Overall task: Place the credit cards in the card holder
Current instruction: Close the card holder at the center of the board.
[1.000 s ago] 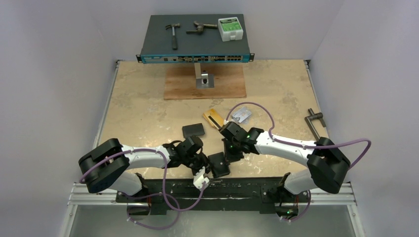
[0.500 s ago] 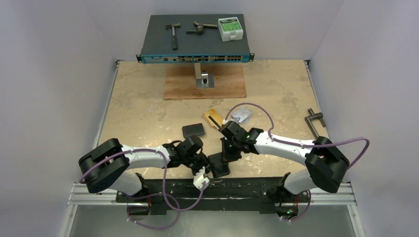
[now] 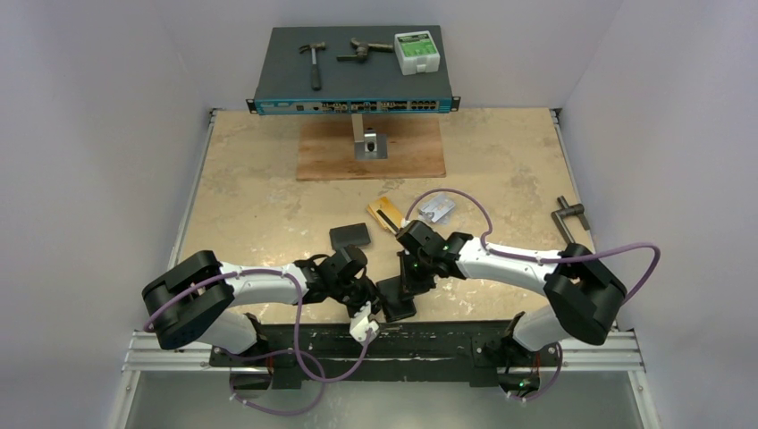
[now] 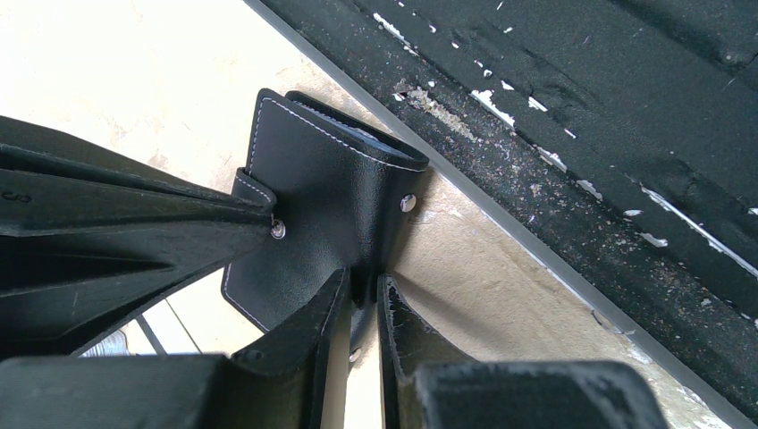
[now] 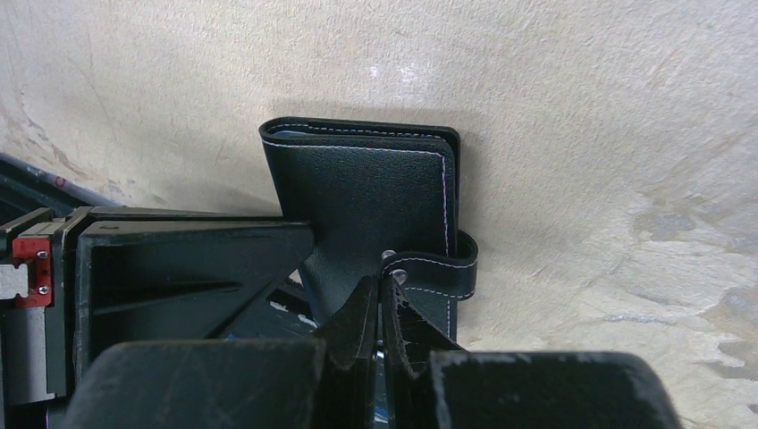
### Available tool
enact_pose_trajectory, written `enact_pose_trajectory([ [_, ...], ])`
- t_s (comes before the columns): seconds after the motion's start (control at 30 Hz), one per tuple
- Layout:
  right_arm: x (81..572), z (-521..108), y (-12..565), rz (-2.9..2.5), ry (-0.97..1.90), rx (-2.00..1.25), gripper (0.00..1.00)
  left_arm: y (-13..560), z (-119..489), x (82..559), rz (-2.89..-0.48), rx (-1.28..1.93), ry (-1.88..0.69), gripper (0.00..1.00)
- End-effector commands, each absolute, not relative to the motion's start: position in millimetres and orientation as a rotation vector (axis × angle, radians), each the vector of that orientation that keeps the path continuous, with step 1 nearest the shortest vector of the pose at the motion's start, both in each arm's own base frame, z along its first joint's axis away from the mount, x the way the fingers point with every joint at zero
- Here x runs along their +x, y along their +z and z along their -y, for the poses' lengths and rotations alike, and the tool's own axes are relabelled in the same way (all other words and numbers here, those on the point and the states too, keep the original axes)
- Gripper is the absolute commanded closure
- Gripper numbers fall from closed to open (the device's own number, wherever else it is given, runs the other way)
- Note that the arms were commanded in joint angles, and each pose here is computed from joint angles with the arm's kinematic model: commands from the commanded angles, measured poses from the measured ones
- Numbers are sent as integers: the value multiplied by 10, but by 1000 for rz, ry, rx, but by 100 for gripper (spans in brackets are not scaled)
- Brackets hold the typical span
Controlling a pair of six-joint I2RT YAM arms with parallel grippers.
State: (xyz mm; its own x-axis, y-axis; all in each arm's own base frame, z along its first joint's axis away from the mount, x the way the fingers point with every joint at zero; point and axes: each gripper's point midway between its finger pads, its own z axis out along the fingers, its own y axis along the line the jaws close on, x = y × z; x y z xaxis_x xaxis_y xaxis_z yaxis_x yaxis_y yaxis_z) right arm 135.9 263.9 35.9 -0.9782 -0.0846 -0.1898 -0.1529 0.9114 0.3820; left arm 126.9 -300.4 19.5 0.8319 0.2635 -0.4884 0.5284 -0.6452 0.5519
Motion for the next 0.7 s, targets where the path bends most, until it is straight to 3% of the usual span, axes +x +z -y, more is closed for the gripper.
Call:
enact_pose_trajectory([
  [0.0,1363,-2713,359,-2904,649,-210,100,52,2857,1134,-654,2338,-551,87],
  [0.67,1453,-2763,308,-2887,647,-180,100,50,2853,1125,-654,2345,-556,87],
])
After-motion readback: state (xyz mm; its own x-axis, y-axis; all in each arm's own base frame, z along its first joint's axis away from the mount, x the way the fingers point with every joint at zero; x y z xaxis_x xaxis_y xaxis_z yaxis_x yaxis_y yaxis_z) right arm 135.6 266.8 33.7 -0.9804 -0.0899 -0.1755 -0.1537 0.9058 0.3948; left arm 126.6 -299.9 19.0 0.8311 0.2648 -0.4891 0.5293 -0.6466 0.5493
